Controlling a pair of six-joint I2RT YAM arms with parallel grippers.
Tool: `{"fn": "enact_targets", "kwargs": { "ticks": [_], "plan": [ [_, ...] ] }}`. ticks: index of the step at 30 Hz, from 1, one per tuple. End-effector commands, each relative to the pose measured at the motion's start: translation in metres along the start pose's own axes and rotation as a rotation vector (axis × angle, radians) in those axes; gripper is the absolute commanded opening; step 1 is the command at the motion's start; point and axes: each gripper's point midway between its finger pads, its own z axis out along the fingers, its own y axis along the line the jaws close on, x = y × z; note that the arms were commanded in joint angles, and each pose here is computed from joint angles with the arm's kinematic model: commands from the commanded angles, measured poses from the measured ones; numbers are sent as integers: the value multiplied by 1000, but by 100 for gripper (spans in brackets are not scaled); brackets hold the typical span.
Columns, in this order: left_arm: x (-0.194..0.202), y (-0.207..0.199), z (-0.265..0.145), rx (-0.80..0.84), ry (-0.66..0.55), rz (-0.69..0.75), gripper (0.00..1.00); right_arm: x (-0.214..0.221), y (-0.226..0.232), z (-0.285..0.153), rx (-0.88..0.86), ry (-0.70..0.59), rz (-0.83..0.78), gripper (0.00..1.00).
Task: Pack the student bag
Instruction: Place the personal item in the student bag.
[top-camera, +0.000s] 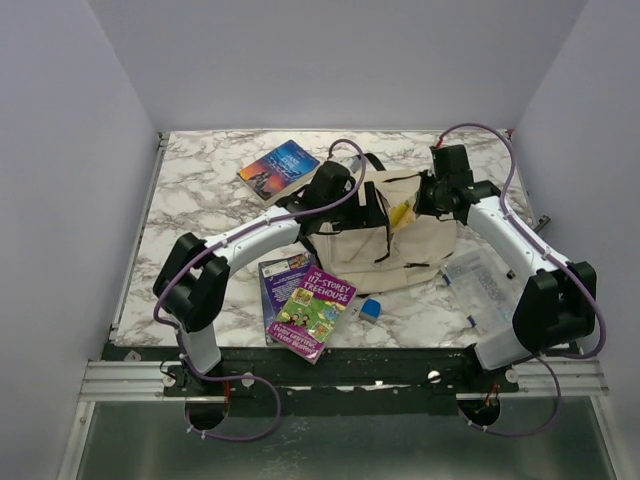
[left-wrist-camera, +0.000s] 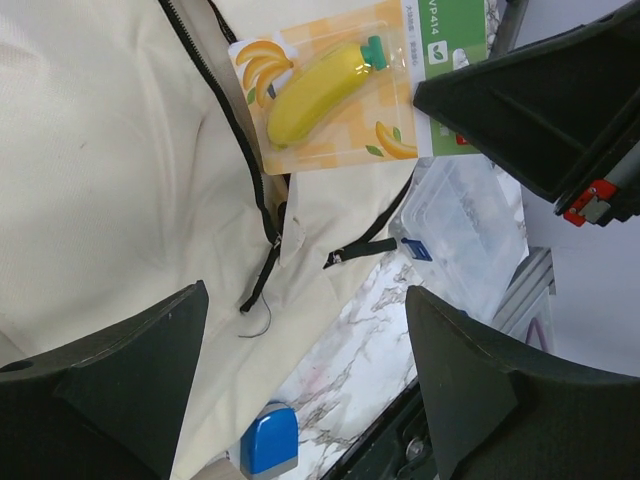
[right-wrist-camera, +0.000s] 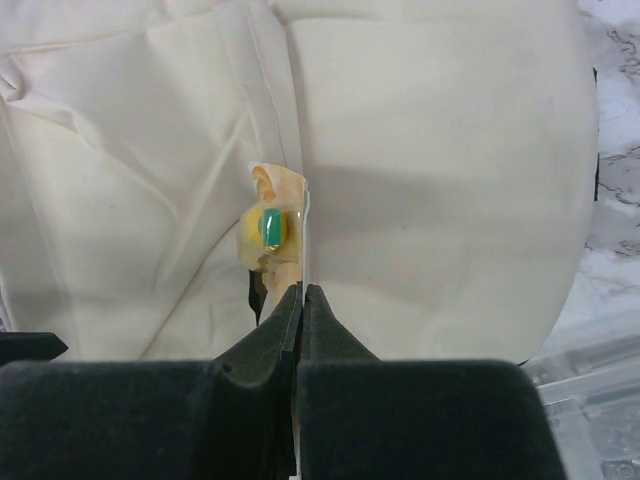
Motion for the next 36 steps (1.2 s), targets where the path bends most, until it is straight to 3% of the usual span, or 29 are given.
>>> {"fn": "enact_targets", "kwargs": {
  "ticks": [1,10,16,20,25,31,36],
  "plan": [
    [-3,-14,10,52,13,0,82,-14,-8,-10,65,-37,-30,1],
    [-2,-13,14,48,18,-14,81,-5,12,7,24,-14,-55,1],
    [-6,-6,14,3,-4,2,73,14,16,26,6,37,-25,1],
    [-7,11,21,-122,26,-10,66,31,51,27,-195,94,55,0],
    [-11,16,19,-163,9,2,63,41,80,19,-407,105,204,1],
    [-19,17,11,-192,-10,57,59,41,39,16,-468,73,452,0],
    [-18,16,16,-186,16,76,56,47,7,21,-423,78,496,1]
  ]
}}
